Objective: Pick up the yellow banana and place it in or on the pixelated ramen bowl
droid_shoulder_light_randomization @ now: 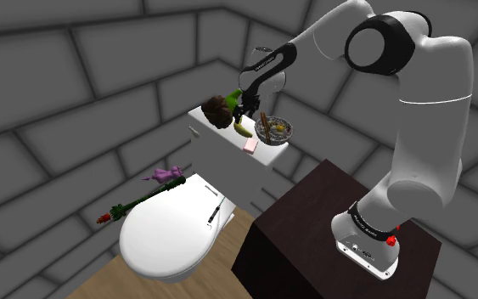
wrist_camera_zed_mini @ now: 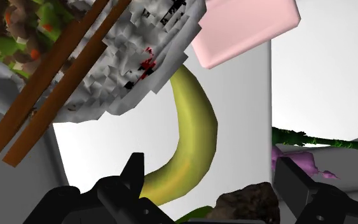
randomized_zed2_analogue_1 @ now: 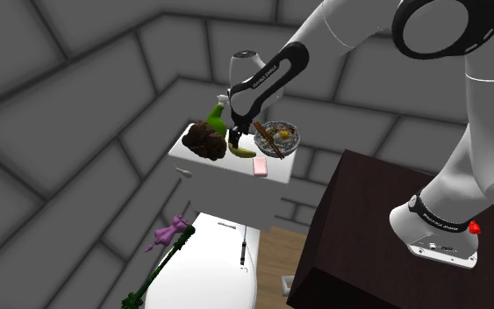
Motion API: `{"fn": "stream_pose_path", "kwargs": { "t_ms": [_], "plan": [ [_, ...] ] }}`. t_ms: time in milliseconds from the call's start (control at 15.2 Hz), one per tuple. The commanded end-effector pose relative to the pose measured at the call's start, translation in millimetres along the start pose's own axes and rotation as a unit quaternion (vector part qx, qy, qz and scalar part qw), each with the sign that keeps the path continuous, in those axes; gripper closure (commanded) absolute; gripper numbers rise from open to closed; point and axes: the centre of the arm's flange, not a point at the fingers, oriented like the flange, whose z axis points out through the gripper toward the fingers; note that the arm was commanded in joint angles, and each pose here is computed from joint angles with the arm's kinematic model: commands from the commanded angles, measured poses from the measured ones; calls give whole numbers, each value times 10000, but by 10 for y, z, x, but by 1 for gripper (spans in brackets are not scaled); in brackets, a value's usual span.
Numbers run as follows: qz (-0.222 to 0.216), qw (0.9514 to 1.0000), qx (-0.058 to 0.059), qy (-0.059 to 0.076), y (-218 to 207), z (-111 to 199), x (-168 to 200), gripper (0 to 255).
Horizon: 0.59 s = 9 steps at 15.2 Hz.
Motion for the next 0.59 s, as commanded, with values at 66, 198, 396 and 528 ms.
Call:
{"fn": "stream_pose_path", "kwargs": {
  "t_ms": [66, 198, 396, 528],
  "plan": [
    [13, 10000, -8, 1, 38, 223, 112, 0],
    [13, 10000, -8, 1, 38, 328, 112, 0],
    [13, 10000, -8, 1, 39, 487, 112, 0],
    [13, 10000, -8, 1, 39, 570, 111, 0]
  ]
}}
